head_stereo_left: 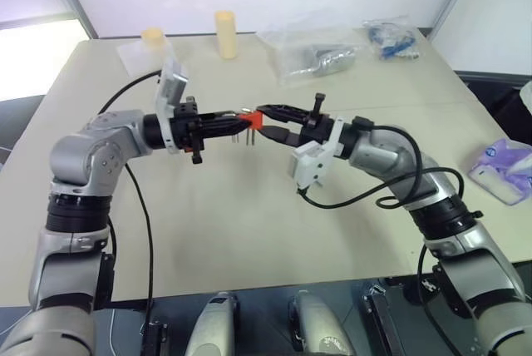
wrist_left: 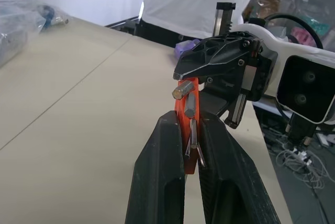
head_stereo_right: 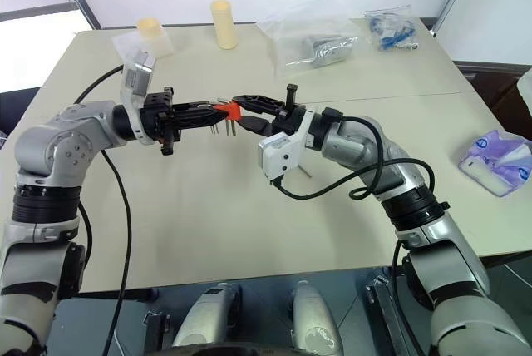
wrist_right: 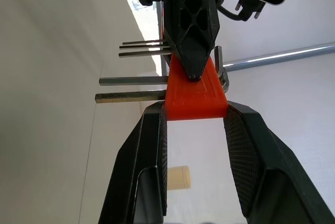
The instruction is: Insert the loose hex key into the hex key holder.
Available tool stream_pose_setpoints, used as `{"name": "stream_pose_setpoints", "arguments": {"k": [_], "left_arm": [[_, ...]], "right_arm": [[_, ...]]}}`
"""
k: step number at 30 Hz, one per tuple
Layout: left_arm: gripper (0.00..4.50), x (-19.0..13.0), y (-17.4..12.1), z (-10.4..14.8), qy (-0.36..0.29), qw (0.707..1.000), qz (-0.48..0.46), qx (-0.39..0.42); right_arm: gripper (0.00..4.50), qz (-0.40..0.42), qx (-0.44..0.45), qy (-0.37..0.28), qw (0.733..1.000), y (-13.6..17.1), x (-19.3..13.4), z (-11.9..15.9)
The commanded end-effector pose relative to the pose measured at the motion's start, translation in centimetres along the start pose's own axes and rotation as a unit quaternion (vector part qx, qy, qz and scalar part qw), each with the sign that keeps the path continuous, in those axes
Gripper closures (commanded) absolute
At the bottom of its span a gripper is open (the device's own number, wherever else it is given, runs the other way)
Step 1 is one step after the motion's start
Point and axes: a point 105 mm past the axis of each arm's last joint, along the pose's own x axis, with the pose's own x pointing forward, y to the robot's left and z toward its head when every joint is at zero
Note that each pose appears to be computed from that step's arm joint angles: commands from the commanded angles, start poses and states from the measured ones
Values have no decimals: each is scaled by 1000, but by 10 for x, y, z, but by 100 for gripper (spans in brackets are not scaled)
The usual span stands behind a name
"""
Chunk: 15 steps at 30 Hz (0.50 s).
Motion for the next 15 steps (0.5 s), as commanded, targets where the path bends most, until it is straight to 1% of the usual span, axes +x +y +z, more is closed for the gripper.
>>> {"name": "stream_pose_setpoints", "arguments": {"k": [1,2,6,8,10,12,14,15], "left_arm": [[450,-2,0,7,-11,1000,9,12],[450,-2,-1,7,-11,1000,8,12],[450,-2,-1,6,-10,1000,9,12],[450,-2,-1,5,-9,1000,9,13],[450,-3,-2,5,-8,1000,10,15],[450,-3,-2,4,-6,1000,12,21],[450,-4,0,4,0,999,20,43],[450,-4,1,5,5,998,26,61]], "right_arm": [[248,-19,-7,-17,1000,-12,-1,8],[217,-18,-3,-16,1000,-12,-1,8],[2,6,2,4,1000,-2,-3,0],[2,24,7,18,1000,4,-6,-4],[2,59,33,47,997,15,-11,-14],[2,77,62,75,992,19,-17,-23],[2,100,149,143,973,23,-28,-44],[2,125,206,181,954,27,-38,-54]]}}
